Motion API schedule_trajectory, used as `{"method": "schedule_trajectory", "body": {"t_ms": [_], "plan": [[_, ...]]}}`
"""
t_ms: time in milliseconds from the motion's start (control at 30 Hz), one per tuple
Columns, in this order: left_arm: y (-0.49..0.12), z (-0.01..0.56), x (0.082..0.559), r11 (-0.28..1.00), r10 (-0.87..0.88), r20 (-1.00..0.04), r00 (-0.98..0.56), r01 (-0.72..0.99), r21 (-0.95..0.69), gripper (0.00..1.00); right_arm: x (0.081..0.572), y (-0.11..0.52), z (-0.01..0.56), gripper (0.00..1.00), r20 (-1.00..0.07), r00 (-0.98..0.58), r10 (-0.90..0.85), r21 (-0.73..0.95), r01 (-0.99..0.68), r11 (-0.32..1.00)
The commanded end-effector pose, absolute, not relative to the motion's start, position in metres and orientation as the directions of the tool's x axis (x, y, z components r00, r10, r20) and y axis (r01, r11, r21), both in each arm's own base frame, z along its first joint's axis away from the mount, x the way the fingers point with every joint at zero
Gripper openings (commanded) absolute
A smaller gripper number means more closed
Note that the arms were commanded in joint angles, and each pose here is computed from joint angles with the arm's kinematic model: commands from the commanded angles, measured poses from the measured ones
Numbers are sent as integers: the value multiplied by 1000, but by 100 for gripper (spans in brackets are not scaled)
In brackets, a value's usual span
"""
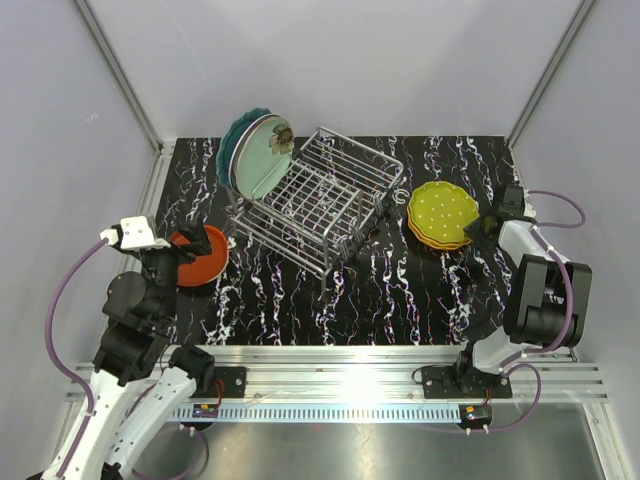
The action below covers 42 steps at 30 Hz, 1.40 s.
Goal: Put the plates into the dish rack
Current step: Grab a plate with the right arm
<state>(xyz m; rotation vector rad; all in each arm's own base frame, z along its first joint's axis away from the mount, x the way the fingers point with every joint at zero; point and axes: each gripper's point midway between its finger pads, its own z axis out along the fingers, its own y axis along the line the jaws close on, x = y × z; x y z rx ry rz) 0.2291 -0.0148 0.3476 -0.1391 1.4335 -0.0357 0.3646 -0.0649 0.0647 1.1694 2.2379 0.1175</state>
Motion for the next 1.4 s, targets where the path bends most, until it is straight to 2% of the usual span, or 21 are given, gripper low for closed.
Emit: {"method": "schedule_trajectory", "body": {"t_ms": [0,167,500,600,867,967,1133,1367], "plan": [[-11,358,230,985,-136,-975,174,-78,-151,99,390,-77,79,40,-523,-372,767,375,708,598],[-13,356,232,987,-131,-978,163,-76,-145,99,392,-77,70,39,-507,-382,773,369,714,595],[-14,353,233,988,-122,-981,149,-74,-134,99,381,-76,62,31,-494,-400,772,350,721,598],[-14,353,234,988,-121,-982,145,-77,-133,99,375,-77,63,25,-498,-399,769,344,723,598],[-13,351,234,988,-116,-983,141,-84,-129,99,376,-75,77,4,-495,-383,780,377,714,590],[-13,352,233,988,-117,-983,143,-85,-130,99,378,-74,92,0,-501,-376,780,392,705,592],[-12,352,233,988,-117,-983,143,-85,-130,99,382,-69,120,0,-510,-357,783,439,675,593],[-14,350,234,988,-117,-984,136,-80,-129,99,365,-69,115,0,-498,-376,781,414,689,595]]}}
